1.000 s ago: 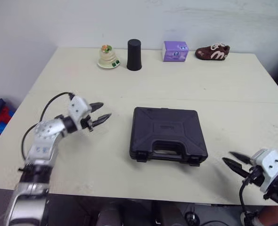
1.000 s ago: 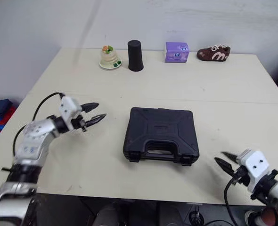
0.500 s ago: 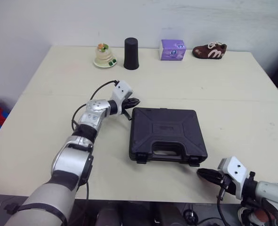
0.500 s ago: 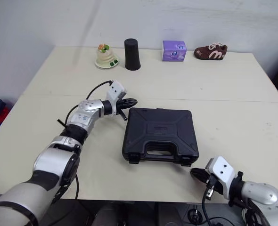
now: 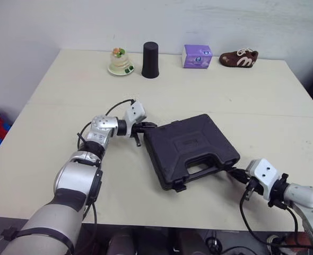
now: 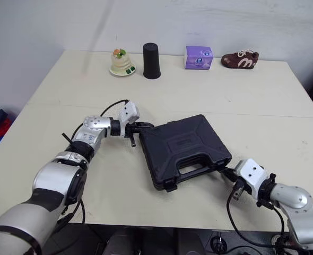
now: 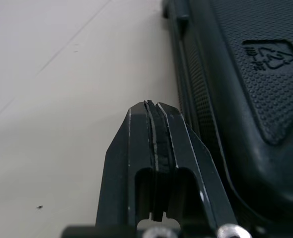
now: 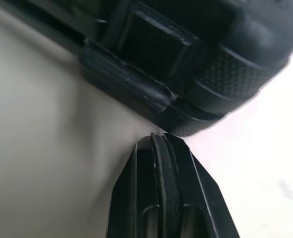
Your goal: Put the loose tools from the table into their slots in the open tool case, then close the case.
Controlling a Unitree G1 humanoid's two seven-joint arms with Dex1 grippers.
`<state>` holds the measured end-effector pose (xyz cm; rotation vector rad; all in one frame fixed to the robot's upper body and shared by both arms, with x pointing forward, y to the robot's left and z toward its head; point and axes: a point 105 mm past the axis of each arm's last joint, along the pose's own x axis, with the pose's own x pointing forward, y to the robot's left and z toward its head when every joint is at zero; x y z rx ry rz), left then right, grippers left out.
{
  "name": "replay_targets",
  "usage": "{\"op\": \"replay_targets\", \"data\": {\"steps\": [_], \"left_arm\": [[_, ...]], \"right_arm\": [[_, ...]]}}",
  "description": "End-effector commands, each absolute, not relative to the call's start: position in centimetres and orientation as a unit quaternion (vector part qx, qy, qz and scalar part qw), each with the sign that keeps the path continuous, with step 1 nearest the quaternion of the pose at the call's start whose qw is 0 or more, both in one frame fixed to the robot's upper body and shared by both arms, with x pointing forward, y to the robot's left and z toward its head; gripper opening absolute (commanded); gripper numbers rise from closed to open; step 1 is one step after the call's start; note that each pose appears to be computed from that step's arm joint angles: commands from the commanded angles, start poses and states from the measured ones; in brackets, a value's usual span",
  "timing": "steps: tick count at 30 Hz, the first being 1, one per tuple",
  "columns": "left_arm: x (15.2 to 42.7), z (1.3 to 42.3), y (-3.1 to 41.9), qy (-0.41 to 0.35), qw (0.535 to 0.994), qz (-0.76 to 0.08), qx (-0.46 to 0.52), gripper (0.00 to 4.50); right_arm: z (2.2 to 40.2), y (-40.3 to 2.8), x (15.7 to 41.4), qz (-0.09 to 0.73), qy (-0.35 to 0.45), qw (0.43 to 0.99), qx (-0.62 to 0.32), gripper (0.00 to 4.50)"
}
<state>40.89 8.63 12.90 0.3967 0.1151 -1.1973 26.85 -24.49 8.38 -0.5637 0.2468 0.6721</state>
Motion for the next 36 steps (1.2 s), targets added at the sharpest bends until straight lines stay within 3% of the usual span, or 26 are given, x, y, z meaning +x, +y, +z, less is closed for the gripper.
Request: {"op": "replay_targets", "data": {"steps": [1, 6, 9, 14, 17, 20, 23, 31, 36], "left_arm": [[39.7, 13.0, 9.1, 0.027, 0.785, -0.59, 0.187, 0.09], [37.8, 11.3, 9.8, 0.019, 0.791, -0.593, 0.147, 0.09], [37.2, 11.5, 11.2, 0.008, 0.82, -0.559, 0.128, 0.09], [36.0, 13.4, 12.6, -0.012, 0.833, -0.537, 0.129, 0.09], [35.8, 17.8, 12.7, -0.077, 0.834, -0.534, 0.115, 0.09], [34.1, 22.3, 9.1, -0.122, 0.784, -0.603, 0.077, 0.09], [32.6, 23.2, 5.2, -0.115, 0.732, -0.665, 0.093, 0.09], [31.6, 21.2, -5.7, -0.048, 0.669, -0.721, 0.177, 0.09], [31.2, 18.0, -9.8, -0.012, 0.644, -0.735, 0.211, 0.09]], "right_arm": [[9.0, -25.5, 28.2, 0.292, 0.096, 0.909, -0.282, 0.0], [9.5, -26.5, 29.8, 0.241, 0.066, 0.938, -0.24, 0.0], [9.9, -27.1, 30.1, 0.209, 0.051, 0.952, -0.22, 0.0], [9.6, -27.9, 28.8, 0.182, 0.051, 0.96, -0.208, 0.0], [10.2, -28.6, 27.0, 0.168, 0.054, 0.962, -0.209, 0.0], [10.6, -28.8, 24.9, 0.16, 0.063, 0.966, -0.191, 0.0], [10.6, -27.7, 23.3, 0.182, 0.081, 0.968, -0.153, 0.0], [10.3, -25.8, 22.5, 0.184, 0.079, 0.967, -0.156, 0.0], [10.3, -25.1, 22.5, 0.196, 0.08, 0.969, -0.131, 0.0]]}}
